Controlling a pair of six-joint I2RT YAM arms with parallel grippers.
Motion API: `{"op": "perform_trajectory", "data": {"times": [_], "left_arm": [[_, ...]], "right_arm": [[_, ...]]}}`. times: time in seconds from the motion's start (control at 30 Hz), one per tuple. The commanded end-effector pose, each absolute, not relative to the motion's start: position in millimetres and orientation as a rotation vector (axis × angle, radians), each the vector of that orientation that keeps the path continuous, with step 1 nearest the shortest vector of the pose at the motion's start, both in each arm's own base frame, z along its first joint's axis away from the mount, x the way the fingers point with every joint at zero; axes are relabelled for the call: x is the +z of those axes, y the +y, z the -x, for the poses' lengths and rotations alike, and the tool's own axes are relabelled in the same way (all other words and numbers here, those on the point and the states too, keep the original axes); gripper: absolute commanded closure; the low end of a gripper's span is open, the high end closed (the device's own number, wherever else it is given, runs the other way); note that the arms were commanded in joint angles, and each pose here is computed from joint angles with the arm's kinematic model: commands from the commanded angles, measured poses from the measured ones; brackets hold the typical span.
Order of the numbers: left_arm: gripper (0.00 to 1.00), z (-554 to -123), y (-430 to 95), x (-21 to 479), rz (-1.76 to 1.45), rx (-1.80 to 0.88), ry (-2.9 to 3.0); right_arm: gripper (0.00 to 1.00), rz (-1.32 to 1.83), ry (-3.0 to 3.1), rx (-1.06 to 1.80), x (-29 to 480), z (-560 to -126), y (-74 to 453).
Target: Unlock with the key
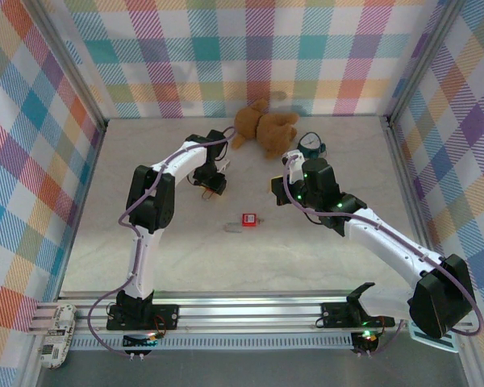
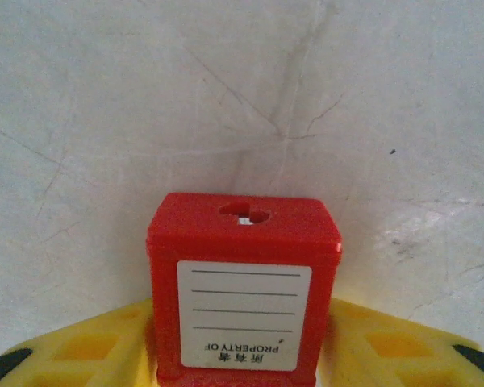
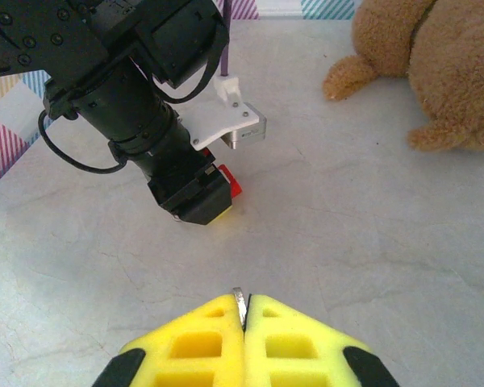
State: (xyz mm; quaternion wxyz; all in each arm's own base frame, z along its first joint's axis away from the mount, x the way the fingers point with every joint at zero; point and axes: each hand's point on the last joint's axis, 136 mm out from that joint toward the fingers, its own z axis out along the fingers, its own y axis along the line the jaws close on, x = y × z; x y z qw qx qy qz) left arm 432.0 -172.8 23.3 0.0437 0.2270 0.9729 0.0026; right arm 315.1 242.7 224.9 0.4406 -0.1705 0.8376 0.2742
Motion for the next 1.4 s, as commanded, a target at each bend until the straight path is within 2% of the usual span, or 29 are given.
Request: {"op": "perform_trajectory", "data": {"times": [0.0,0.1,0.3,0.53,0.67,0.87,1.1,1.37], "left_arm": [[0.54,-412.3,-163.8,10.6,-0.709,0.038,3.081],[0.6,-415.7,-163.5,8.3,-0.713,0.052,3.07],[0.65,-421.8,-166.7,17.5,-0.67,0.034,3.013],[0.7,-419.2,-183.8,76.0,-0.492,-0.084,2.724],[0.75,-394.5,-191.8,112.2,-0.396,-0.181,2.465],[0.75,-354.5,-192.4,159.9,-0.344,-0.251,2.125],[0.75,-311.5,-177.4,181.3,-0.279,-0.36,1.868],[0.74,-268.8,-186.1,210.2,-0.344,-0.495,1.631]], "right_arm": [[1.0,0.423,2.014,0.708,247.1,-315.8,244.2],[1.0,0.423,2.012,0.712,247.9,-315.8,244.5],[1.0,0.424,2.013,0.723,249.9,-314.7,245.5],[1.0,0.406,2.005,0.771,258.0,-311.8,252.8],[1.0,0.413,1.997,0.789,264.1,-307.5,261.5],[1.0,0.439,1.988,0.786,271.2,-299.7,278.8],[1.0,0.478,1.966,0.853,285.0,-285.2,306.2],[1.0,0.549,1.934,0.924,291.2,-261.7,353.3]]}}
